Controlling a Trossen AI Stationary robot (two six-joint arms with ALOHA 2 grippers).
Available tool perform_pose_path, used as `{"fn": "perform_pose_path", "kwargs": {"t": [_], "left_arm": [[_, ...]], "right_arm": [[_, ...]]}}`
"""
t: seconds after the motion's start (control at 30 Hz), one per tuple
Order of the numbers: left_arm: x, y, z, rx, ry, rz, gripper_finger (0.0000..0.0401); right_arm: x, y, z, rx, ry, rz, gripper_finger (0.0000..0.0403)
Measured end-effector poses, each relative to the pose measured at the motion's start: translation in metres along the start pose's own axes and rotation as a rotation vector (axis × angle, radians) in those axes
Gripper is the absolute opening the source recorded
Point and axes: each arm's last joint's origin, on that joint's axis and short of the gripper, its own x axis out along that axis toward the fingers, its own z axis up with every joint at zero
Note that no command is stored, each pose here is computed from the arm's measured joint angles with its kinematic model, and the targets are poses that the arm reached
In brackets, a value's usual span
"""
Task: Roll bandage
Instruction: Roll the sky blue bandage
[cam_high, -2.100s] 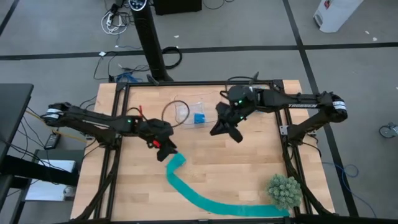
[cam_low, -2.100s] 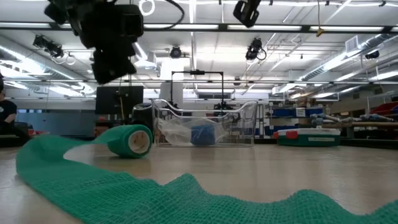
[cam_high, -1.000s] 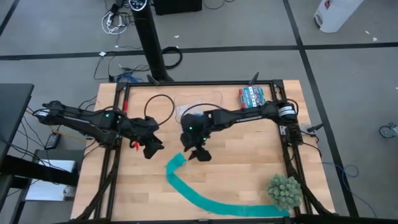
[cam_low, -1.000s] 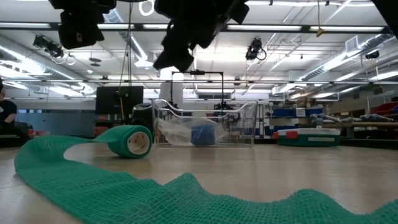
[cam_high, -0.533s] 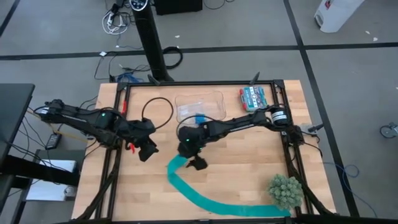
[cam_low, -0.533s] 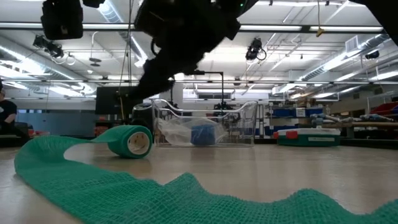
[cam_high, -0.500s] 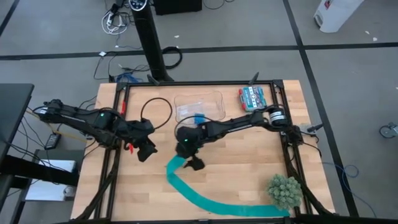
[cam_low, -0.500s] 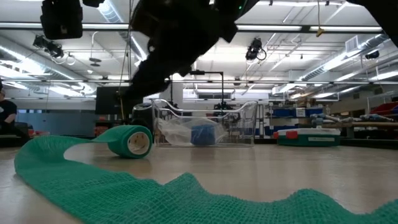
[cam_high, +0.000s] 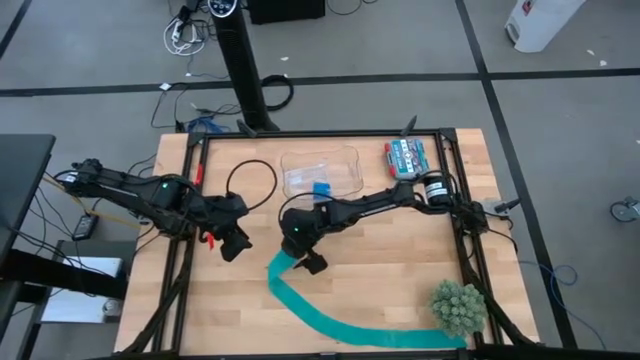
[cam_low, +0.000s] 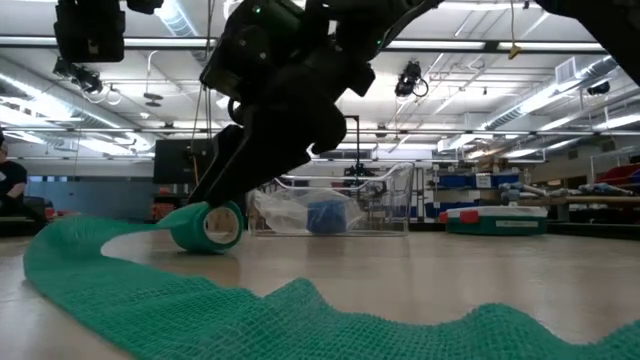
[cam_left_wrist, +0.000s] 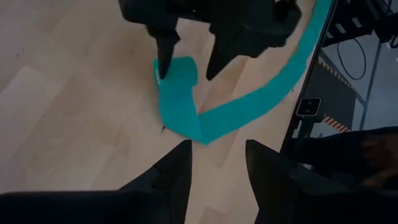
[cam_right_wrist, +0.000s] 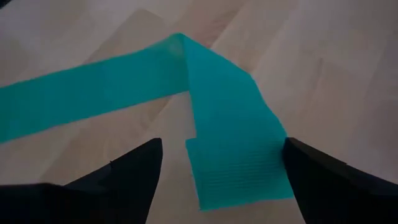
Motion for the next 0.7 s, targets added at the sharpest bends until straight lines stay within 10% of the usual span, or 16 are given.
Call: {"fn": "perform_pose_path", "kwargs": {"t": [0.7], "left_arm": [[0.0, 0.0, 0.0, 0.012, 0.007, -0.005, 0.0157]], "right_arm": [[-0.016, -0.002, 0.01, -0.023, 0.006, -0.104, 0.0308]]}}
